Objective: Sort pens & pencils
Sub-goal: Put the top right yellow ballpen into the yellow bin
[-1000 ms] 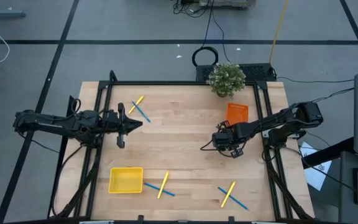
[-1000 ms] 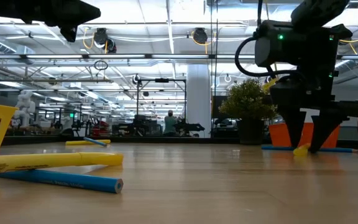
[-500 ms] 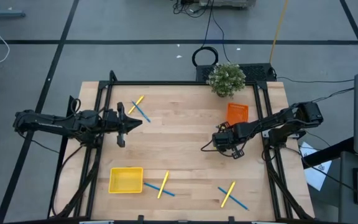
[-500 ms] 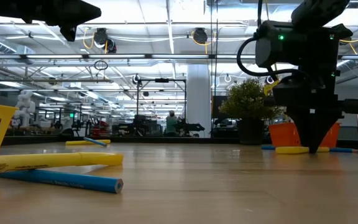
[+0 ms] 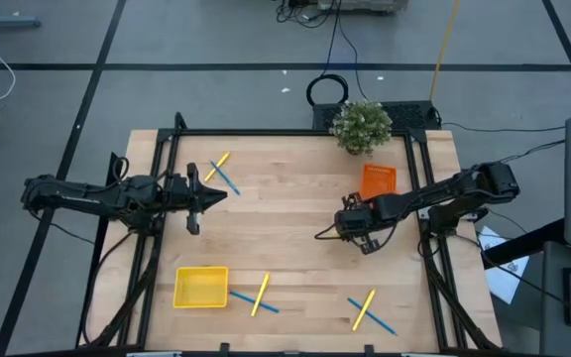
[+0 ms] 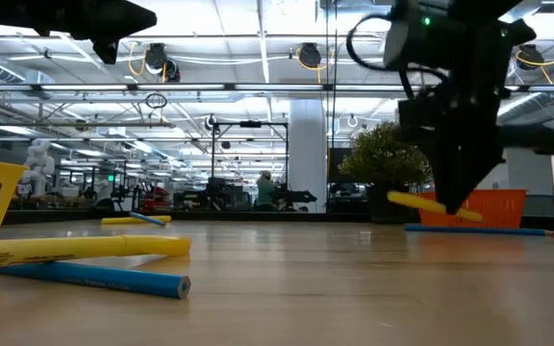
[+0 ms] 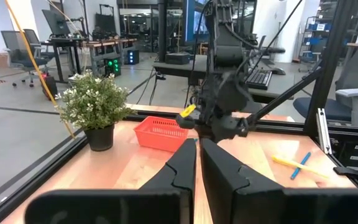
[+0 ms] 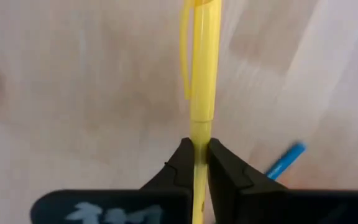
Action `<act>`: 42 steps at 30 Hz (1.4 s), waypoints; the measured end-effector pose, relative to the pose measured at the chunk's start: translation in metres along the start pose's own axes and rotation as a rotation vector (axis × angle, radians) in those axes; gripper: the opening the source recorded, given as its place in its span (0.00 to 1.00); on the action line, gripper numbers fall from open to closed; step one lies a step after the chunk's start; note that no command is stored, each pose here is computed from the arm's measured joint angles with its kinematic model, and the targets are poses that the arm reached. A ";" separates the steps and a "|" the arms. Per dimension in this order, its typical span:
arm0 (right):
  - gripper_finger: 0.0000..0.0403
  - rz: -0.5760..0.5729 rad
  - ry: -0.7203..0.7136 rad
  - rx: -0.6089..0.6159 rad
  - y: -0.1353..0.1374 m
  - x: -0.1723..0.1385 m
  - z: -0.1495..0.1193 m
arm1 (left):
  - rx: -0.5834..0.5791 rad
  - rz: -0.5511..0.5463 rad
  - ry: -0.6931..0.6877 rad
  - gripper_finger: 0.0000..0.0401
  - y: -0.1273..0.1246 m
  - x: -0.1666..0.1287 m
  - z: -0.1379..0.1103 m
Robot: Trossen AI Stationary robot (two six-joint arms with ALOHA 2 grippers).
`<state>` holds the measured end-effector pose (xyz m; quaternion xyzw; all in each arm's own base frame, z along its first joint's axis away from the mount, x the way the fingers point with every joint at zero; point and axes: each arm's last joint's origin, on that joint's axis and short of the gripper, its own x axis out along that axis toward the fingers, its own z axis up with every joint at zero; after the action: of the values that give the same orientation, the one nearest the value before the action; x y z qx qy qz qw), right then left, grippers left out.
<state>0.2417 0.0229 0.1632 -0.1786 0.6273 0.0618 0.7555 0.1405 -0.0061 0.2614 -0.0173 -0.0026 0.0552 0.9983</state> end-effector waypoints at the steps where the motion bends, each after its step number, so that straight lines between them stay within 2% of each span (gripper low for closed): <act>1: 0.02 0.007 -0.042 0.013 0.000 -0.004 0.002 | 0.000 0.000 0.000 0.08 0.000 0.000 0.000; 7: 0.02 -0.031 -0.392 0.095 -0.006 -0.030 0.016 | 0.003 0.000 0.002 0.08 0.000 0.000 0.000; 14: 0.02 -0.203 -0.937 0.103 -0.012 -0.037 0.022 | 0.046 0.001 0.011 0.08 0.000 0.001 -0.001; 19: 0.02 -0.295 -1.166 0.175 -0.022 -0.039 0.015 | 0.103 0.025 0.033 0.08 -0.002 0.015 -0.007; 22: 0.02 -0.306 -1.233 0.226 -0.027 -0.044 0.015 | 0.151 0.026 0.025 0.11 -0.005 0.032 -0.011; 25: 0.02 -0.296 -1.272 0.262 -0.029 -0.049 0.015 | 0.164 0.041 0.008 0.18 -0.004 0.044 -0.014; 32: 0.02 -0.280 -1.275 0.282 -0.029 -0.049 0.014 | 0.086 0.070 -0.008 0.36 0.001 0.037 -0.010; 42: 0.02 -0.275 -1.276 0.278 -0.027 -0.049 0.015 | 0.061 0.032 0.038 0.40 0.002 0.026 -0.010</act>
<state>0.2539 0.0093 0.2185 -0.0864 0.0312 -0.0228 0.9955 0.1667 -0.0015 0.2514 0.0122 0.0183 0.0711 0.9972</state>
